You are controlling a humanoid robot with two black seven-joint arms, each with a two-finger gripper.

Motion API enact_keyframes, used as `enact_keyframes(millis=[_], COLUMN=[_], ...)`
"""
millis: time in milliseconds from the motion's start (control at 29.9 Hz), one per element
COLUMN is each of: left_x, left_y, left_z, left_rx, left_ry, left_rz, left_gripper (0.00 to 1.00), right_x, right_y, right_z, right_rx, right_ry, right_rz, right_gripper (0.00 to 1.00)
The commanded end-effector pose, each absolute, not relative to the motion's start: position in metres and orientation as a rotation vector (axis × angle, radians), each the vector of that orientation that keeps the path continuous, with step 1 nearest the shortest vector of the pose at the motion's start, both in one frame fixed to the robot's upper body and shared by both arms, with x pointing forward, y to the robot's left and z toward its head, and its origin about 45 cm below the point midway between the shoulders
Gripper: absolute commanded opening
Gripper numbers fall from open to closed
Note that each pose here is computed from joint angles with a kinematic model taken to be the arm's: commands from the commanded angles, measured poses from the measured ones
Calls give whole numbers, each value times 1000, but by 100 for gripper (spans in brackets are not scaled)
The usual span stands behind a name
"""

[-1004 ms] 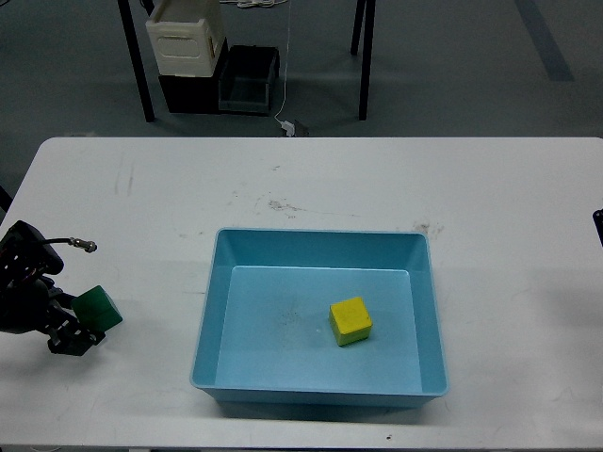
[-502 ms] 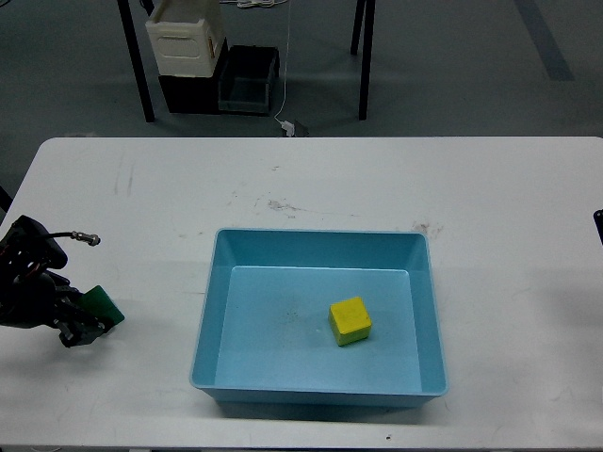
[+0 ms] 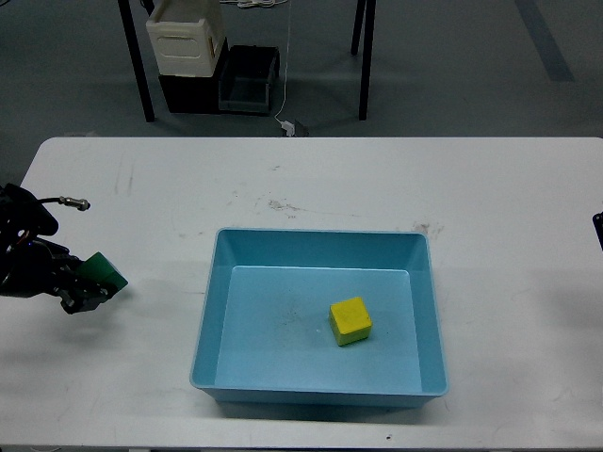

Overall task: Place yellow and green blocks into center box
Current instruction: 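Carry the green cube with the left gripper over the tub and lower it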

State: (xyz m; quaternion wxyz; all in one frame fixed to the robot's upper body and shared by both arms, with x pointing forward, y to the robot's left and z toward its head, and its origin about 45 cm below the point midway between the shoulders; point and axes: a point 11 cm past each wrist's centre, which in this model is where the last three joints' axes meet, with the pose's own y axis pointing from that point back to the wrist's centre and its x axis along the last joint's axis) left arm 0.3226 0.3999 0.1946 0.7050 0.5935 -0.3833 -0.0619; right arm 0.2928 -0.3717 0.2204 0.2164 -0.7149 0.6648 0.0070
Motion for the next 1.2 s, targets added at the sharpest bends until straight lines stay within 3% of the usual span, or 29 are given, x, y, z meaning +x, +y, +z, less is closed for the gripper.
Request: enact_keyframes(millis=[0, 301, 636, 904, 1171], left_x=[331, 343, 326, 327, 347], left_y=[399, 307, 167, 114, 121], left_z=[233, 306, 325, 278, 225], left_rx=[1281, 1062, 753, 808, 995], left_ry=[-868, -1081, -1315, -1397, -1445], left_rz=[-43, -87, -325, -597, -777], left_gripper=[36, 37, 37, 37, 38], right_x=[293, 288, 287, 287, 288], right_y=[-372, -373, -374, -374, -374], right_z=[220, 215, 213, 213, 213], right_rx=[-1981, -1982, -1980, -1980, -1979], right_ry=[1842, 1859, 1865, 1866, 1866], right_rz=[19, 34, 41, 41, 40], right_gripper=[100, 100, 100, 100, 100])
